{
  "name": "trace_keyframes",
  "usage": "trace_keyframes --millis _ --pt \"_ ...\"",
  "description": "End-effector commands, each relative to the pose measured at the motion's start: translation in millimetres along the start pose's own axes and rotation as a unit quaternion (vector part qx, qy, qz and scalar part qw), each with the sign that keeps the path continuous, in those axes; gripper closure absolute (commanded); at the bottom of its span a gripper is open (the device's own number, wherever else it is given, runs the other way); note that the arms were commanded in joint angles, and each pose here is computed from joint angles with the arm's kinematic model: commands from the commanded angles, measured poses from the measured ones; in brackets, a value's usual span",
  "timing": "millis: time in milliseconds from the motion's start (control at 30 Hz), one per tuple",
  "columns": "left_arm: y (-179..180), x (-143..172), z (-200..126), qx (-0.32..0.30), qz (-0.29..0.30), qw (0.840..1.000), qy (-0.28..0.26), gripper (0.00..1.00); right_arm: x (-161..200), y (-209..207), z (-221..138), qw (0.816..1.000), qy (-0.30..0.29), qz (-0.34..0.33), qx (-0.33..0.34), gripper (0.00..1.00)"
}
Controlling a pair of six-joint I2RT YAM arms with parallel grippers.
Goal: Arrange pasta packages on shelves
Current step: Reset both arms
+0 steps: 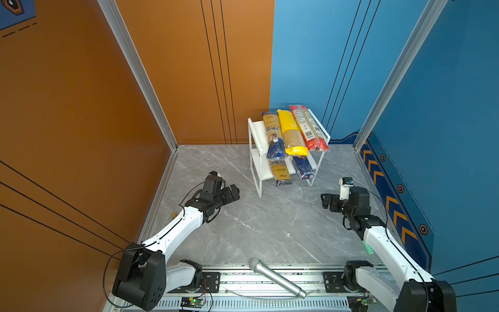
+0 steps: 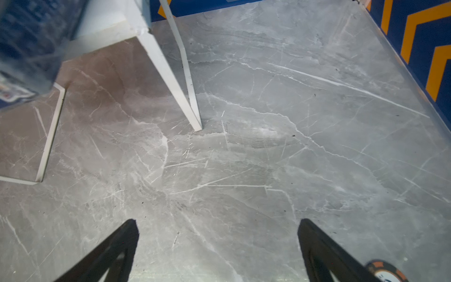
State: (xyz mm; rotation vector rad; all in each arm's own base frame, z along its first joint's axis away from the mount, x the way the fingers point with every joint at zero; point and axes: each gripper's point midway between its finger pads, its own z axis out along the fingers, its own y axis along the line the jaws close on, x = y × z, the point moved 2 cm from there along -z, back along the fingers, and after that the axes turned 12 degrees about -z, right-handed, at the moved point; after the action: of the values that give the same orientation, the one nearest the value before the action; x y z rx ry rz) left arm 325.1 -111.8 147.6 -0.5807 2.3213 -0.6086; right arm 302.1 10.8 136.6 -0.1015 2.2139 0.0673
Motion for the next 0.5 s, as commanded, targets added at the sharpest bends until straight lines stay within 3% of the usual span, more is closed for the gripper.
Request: trace_keyframes --millis 0,467 --pt "-7 -19 -5 0.01 0.049 0.998 -0.047 0.02 0 -4 5 1.0 -0.011 0.026 -0.01 0.0" --pt "4 -59 -34 -0.024 0.14 0.977 -0.159 0.02 -4 -27 31 0.998 -0.026 0.052 -0.007 0.0"
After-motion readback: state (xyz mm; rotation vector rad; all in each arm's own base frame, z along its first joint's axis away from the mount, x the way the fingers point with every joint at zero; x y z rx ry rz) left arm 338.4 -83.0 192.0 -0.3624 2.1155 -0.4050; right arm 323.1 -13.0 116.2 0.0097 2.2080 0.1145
